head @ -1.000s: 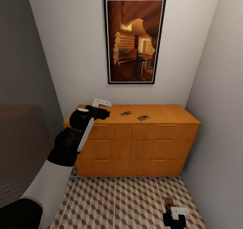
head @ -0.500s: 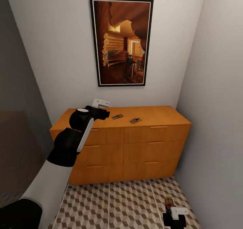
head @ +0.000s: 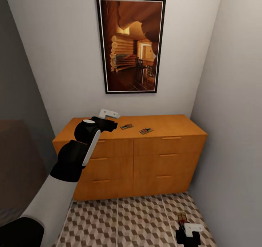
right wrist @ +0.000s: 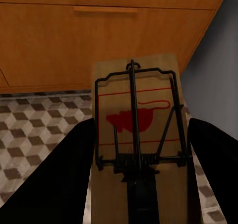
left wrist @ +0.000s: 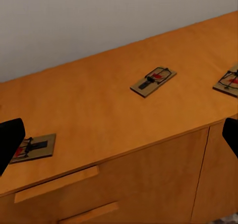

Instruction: Take the four mousetraps from the cabinet in the bathroom and place them on the bathroom floor. Make sure all four end up on the same floor surface, and ensure that at least two of them are either under or directly next to the same bathroom sink.

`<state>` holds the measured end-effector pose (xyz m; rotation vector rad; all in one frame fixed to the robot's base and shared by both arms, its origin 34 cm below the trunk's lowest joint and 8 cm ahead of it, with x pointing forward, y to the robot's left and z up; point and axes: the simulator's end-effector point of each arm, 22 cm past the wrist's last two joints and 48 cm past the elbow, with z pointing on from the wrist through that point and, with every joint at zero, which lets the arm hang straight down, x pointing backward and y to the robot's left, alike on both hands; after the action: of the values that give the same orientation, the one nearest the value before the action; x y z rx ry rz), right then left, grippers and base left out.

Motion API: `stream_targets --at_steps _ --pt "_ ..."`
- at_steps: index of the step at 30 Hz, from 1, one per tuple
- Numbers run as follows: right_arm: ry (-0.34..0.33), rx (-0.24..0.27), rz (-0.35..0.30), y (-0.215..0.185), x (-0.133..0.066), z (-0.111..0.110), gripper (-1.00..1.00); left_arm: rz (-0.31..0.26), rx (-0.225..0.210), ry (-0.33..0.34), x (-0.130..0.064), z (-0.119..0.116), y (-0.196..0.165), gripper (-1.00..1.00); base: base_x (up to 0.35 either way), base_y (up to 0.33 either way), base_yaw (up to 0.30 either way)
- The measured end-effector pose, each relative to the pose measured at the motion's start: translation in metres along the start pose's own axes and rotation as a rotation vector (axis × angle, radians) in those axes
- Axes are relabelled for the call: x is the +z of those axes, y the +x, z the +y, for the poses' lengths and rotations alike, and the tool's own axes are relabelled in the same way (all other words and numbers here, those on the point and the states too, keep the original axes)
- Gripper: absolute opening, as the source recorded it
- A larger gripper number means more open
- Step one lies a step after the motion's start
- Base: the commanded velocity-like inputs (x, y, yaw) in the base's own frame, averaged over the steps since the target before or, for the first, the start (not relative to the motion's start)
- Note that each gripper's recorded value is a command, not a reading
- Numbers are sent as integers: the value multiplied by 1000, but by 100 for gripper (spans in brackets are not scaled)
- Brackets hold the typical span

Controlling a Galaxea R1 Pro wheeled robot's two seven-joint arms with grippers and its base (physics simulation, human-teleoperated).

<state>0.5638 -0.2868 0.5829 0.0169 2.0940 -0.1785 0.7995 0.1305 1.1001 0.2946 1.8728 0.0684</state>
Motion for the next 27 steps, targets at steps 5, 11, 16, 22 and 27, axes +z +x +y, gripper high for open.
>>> stream_targets --at_steps 5,11,16,22,27 --pt "-1 0 0 0 0 0 -100 6 2 -3 1 2 4 100 133 0 0" --pt "-1 0 0 0 0 0 -100 9 2 -5 1 3 6 100 138 0 0" --pt "-1 0 0 0 0 0 -100 11 2 -4 1 2 7 100 119 0 0" --pt "-1 0 0 0 0 0 -100 13 3 -4 2 2 8 100 94 0 0" --pt "-1 0 2 1 0 0 -100 21 2 -2 2 1 13 100 84 0 0"
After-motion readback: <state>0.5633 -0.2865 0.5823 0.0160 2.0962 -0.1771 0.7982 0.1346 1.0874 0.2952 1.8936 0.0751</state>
